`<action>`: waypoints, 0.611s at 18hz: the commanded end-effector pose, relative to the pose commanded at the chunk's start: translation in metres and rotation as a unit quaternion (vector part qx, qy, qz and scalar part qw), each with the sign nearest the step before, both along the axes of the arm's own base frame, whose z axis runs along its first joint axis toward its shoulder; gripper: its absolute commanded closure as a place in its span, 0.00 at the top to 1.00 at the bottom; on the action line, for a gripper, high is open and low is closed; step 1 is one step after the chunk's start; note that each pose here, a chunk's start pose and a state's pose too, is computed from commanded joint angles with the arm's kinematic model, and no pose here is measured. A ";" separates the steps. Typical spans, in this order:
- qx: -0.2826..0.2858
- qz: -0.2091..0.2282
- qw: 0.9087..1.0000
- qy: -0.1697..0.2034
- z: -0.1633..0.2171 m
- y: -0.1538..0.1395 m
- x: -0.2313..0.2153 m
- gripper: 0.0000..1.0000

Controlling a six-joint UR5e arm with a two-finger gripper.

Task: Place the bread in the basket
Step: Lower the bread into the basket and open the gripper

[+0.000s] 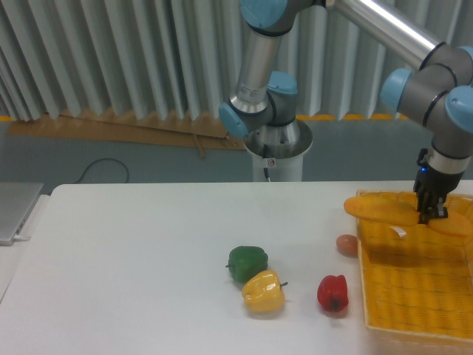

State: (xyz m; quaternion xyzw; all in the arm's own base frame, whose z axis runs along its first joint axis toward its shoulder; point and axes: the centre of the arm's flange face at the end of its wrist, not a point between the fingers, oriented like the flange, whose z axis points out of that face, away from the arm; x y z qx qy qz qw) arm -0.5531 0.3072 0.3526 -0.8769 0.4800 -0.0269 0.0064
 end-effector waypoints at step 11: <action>0.007 -0.004 1.000 0.021 -0.001 0.001 -0.002 1.00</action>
